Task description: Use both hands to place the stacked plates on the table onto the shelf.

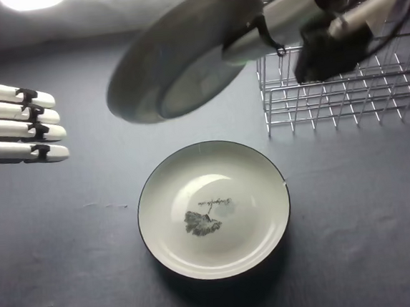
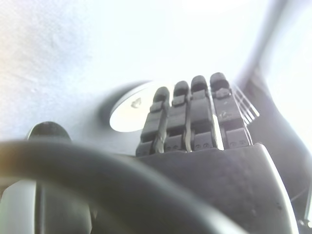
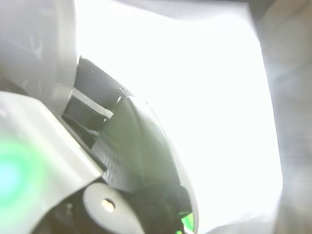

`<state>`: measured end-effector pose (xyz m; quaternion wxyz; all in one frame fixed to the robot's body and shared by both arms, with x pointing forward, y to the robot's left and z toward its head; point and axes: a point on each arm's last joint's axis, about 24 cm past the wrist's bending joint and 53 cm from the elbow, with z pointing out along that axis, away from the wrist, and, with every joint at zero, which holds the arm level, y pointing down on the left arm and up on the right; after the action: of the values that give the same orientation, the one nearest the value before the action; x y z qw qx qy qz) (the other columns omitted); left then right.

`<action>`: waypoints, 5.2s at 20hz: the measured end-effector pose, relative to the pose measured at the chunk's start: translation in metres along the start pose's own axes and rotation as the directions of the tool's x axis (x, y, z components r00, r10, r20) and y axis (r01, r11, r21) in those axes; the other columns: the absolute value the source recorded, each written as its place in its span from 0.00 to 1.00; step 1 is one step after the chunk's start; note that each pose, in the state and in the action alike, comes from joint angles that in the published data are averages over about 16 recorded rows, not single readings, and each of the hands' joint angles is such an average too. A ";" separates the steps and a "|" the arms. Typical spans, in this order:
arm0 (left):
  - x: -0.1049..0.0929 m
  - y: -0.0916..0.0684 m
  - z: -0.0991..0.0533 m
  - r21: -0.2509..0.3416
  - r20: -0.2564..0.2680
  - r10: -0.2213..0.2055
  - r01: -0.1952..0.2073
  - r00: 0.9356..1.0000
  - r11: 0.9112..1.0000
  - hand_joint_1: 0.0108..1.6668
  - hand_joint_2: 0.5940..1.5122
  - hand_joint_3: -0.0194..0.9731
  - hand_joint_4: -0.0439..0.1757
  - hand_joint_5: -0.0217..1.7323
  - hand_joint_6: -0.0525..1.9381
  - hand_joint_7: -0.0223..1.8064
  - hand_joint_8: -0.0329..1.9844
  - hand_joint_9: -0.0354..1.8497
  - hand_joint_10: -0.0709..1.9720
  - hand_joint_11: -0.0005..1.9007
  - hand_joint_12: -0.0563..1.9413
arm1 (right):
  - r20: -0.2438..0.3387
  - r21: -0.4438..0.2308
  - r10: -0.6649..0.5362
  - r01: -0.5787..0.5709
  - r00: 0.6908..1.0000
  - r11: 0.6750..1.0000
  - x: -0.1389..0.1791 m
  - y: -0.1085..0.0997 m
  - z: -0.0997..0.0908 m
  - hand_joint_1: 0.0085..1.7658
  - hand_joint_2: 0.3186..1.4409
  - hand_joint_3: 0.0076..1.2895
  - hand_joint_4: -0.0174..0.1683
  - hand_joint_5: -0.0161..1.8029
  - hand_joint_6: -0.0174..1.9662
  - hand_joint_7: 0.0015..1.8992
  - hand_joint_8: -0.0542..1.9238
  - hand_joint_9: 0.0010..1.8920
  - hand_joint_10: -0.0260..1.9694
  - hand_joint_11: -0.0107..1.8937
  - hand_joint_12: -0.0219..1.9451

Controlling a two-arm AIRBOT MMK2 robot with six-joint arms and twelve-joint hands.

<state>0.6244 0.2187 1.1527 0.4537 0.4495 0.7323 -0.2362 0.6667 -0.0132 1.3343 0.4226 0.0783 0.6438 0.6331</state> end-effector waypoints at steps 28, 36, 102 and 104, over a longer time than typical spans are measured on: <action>-0.005 -0.019 0.018 0.124 0.013 0.019 -0.021 1.000 0.992 0.00 0.57 0.03 0.20 0.02 0.04 0.02 0.01 0.03 0.04 0.01 0.03 | 0.187 0.121 0.150 -0.174 0.971 0.977 -0.082 -0.038 -0.034 0.77 0.58 0.01 0.05 0.57 0.43 0.58 0.35 0.51 0.54 0.43 0.64; -0.008 -0.050 0.039 0.303 0.012 0.016 -0.019 1.000 0.953 0.00 0.57 0.03 0.20 0.02 0.04 0.02 0.01 0.03 0.04 0.01 0.03 | 0.235 0.175 0.090 -0.133 0.968 0.975 -0.107 -0.060 -0.059 0.77 0.58 0.01 0.05 0.57 0.43 0.59 0.34 0.53 0.47 0.44 0.64; 0.069 -0.098 0.091 0.512 -0.110 0.087 -0.019 0.990 0.859 0.00 0.56 0.03 0.15 0.00 0.01 0.02 0.01 0.03 0.03 0.01 0.02 | -0.214 -0.393 -0.809 0.710 0.547 0.584 0.094 -0.026 -0.055 0.63 0.62 0.01 0.14 0.35 0.02 0.32 0.03 0.32 0.01 0.06 0.65; 0.069 -0.098 0.091 0.512 -0.110 0.088 -0.019 0.990 0.859 0.00 0.56 0.03 0.15 0.00 0.01 0.02 0.01 0.03 0.03 0.01 0.02 | -0.235 -0.414 -0.816 0.706 0.528 0.575 0.107 -0.031 -0.057 0.63 0.62 0.01 0.14 0.35 0.02 0.32 0.03 0.32 0.01 0.06 0.65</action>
<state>0.5675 0.1337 1.0428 0.2768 0.5879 0.6590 -0.3788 0.5756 0.0061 1.2505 0.5226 -0.4028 0.5914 0.4636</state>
